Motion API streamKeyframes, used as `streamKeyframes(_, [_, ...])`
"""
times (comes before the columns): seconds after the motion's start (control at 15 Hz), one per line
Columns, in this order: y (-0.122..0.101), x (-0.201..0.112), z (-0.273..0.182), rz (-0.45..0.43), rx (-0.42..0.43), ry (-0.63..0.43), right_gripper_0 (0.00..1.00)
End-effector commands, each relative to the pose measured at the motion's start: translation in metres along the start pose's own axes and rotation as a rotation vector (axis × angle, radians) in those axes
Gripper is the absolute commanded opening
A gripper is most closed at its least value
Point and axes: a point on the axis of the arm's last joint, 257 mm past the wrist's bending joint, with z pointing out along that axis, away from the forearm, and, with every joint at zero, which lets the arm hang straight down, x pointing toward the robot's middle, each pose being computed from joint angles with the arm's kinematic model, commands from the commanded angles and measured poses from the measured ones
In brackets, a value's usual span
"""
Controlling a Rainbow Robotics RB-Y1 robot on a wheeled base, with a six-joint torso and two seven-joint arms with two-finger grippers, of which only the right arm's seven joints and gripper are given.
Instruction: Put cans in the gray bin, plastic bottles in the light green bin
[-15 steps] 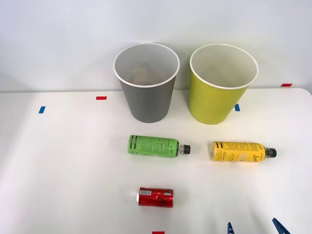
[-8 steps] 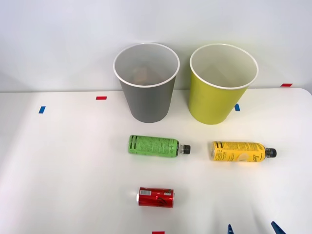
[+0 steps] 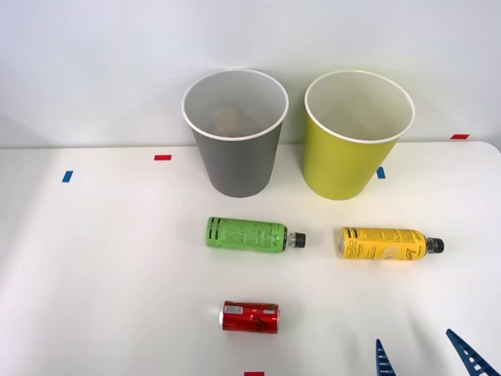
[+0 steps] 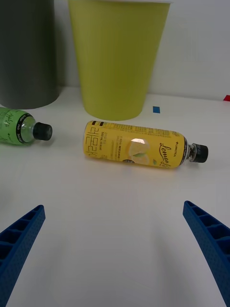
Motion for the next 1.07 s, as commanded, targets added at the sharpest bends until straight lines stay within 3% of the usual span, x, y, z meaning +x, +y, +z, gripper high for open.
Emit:
streamKeyframes(0.07, [-0.004,-0.018,0.024,0.02,-0.038,0.034,1.0])
streamKeyframes(0.2, [-0.007,-0.023,0.041,0.014,-0.076,0.04,1.0])
streamKeyframes(0.47, [-0.01,-0.038,0.063,-0.096,-0.18,0.02,1.0])
streamKeyframes(1.07, [-0.013,-0.05,0.108,-0.034,-0.269,0.119,1.0])
